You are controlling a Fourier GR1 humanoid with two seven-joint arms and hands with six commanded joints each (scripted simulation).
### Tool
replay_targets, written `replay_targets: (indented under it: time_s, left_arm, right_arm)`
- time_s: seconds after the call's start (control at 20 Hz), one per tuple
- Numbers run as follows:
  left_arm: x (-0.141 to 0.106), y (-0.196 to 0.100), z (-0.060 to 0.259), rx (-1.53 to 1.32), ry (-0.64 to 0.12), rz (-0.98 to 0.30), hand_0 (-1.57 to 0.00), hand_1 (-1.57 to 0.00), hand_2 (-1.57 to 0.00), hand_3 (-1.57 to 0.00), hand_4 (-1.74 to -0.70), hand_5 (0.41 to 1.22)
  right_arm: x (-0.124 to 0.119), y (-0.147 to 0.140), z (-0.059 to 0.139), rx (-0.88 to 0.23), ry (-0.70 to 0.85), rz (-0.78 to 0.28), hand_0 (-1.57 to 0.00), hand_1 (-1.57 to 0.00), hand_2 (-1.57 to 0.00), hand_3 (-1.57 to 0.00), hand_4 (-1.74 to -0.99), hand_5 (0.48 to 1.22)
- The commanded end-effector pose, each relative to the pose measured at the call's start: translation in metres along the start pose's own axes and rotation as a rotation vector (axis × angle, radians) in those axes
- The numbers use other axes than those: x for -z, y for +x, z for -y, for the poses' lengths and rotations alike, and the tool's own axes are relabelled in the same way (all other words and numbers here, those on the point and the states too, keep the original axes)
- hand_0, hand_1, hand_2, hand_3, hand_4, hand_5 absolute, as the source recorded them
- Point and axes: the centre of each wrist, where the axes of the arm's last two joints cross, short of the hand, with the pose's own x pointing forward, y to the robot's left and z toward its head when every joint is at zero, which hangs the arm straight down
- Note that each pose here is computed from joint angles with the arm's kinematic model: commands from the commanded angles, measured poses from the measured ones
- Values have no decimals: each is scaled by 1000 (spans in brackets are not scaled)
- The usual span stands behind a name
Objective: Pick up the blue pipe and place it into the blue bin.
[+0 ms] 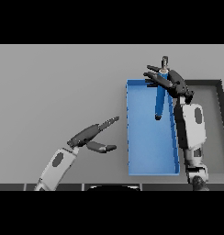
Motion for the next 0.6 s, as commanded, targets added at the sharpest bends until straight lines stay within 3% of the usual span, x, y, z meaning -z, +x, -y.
replay_targets:
  time_s: [0.0, 0.05, 0.1, 0.25, 0.35, 0.4, 0.45, 0.55]
  left_arm:
    - [0, 2, 1, -1, -4, 9, 1, 1, 1, 1, -828, 470]
    - [0, 2, 0, 4, 3, 7, 1, 1, 1, 1, -826, 470]
    - [-1, 0, 1, 4, 1, 7, 1, 1, 1, 1, -827, 471]
    - [1, 4, 3, 4, -1, 13, 1, 1, 1, 1, -826, 475]
    - [3, 5, 4, 0, -1, 6, 1, 1, 1, 1, -827, 474]
    - [3, 5, 1, -2, 6, 5, 1, 1, 1, 1, -829, 474]
    - [3, 5, 1, -4, 3, 6, 1, 1, 1, 1, -830, 476]
    - [1, 3, -1, 0, 7, -2, 1, 1, 1, 1, -828, 476]
  right_arm:
    - [-1, -6, 4, -18, -20, -30, -1571, -1571, -1571, -1351, -1548, 1221]
    - [-3, -17, 5, -28, -24, -62, -1571, -1571, -1571, -1080, -1586, 1221]
    - [-3, -27, 5, -46, -26, -100, -1571, -1571, -1571, -1178, -1569, 1221]
    - [-3, -53, 1, -78, -35, -207, -1571, -1571, -1571, -693, -1653, 1205]
    - [-1, -71, 1, -80, -63, -300, -1571, -1571, -1571, -1009, -1583, 1199]
    - [1, -77, 1, -44, -79, -343, -1465, -1382, -1333, -807, -1534, 1190]
    - [2, -81, 4, -22, -77, -391, -1172, -1106, -1066, -646, -1477, 1178]
    - [4, -85, 4, 9, -65, -462, -749, -707, -682, -413, -1344, 1172]
